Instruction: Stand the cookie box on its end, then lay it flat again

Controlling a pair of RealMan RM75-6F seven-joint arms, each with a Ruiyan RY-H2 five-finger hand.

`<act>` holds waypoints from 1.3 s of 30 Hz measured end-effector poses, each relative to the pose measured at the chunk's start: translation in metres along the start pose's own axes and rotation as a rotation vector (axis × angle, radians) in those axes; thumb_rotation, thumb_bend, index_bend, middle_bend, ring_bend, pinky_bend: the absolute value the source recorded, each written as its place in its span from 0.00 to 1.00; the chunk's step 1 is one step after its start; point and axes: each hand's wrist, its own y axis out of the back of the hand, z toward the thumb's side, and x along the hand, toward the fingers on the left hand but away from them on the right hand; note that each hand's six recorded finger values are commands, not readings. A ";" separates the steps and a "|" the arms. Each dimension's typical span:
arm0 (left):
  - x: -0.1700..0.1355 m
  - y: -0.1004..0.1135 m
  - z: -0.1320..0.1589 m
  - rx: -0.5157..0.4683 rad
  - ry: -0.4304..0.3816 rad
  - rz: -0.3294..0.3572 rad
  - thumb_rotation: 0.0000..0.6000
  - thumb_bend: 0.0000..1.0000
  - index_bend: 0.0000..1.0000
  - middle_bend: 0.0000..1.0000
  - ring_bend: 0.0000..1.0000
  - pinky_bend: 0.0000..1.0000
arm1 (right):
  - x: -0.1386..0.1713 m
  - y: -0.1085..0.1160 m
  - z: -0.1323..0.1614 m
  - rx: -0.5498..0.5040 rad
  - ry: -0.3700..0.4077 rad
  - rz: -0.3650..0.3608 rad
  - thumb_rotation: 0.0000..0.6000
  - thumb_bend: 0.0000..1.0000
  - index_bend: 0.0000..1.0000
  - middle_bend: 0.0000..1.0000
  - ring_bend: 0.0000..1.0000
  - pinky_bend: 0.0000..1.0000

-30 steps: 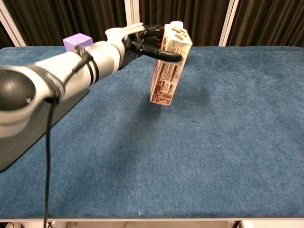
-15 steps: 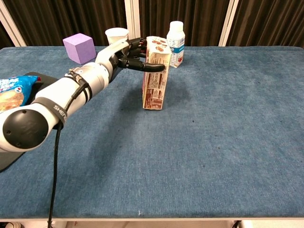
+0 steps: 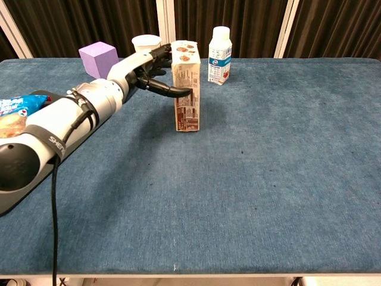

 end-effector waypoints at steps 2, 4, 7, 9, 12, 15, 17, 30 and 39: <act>-0.001 0.002 0.000 0.014 -0.002 0.002 1.00 0.19 0.00 0.04 0.00 0.00 | 0.000 0.000 0.000 -0.003 0.000 0.000 1.00 0.00 0.00 0.00 0.00 0.00; -0.001 0.005 -0.001 0.025 -0.004 0.004 1.00 0.19 0.00 0.03 0.00 0.00 | 0.000 0.000 -0.001 -0.004 -0.001 0.000 1.00 0.00 0.00 0.00 0.00 0.00; -0.002 0.010 -0.001 0.040 -0.003 0.004 1.00 0.19 0.00 0.00 0.00 0.00 | 0.000 0.000 -0.001 -0.007 -0.001 0.000 1.00 0.00 0.00 0.00 0.00 0.00; -0.002 0.013 0.000 0.051 -0.005 0.000 1.00 0.17 0.00 0.00 0.00 0.00 | 0.001 0.000 -0.001 -0.008 0.001 -0.001 1.00 0.00 0.00 0.00 0.00 0.00; -0.003 0.016 0.002 0.077 -0.010 -0.009 1.00 0.16 0.00 0.00 0.00 0.00 | 0.001 0.000 -0.002 -0.011 0.002 -0.002 1.00 0.00 0.00 0.00 0.00 0.00; -0.005 0.019 0.003 0.118 -0.013 -0.023 1.00 0.15 0.00 0.00 0.00 0.00 | 0.001 -0.001 -0.002 -0.014 0.003 -0.001 1.00 0.00 0.00 0.00 0.00 0.00; -0.007 0.019 0.003 0.147 -0.014 -0.038 1.00 0.15 0.00 0.00 0.00 0.00 | 0.001 -0.001 -0.002 -0.016 0.004 -0.001 1.00 0.00 0.00 0.00 0.00 0.00; -0.024 0.065 0.029 0.348 -0.024 -0.043 1.00 0.08 0.00 0.00 0.00 0.00 | 0.001 -0.001 -0.004 -0.021 0.013 0.000 1.00 0.00 0.00 0.00 0.00 0.00; -0.028 0.096 0.064 0.631 0.027 -0.082 1.00 0.08 0.00 0.00 0.00 0.00 | 0.000 -0.003 -0.002 -0.028 0.025 0.000 1.00 0.00 0.00 0.00 0.00 0.00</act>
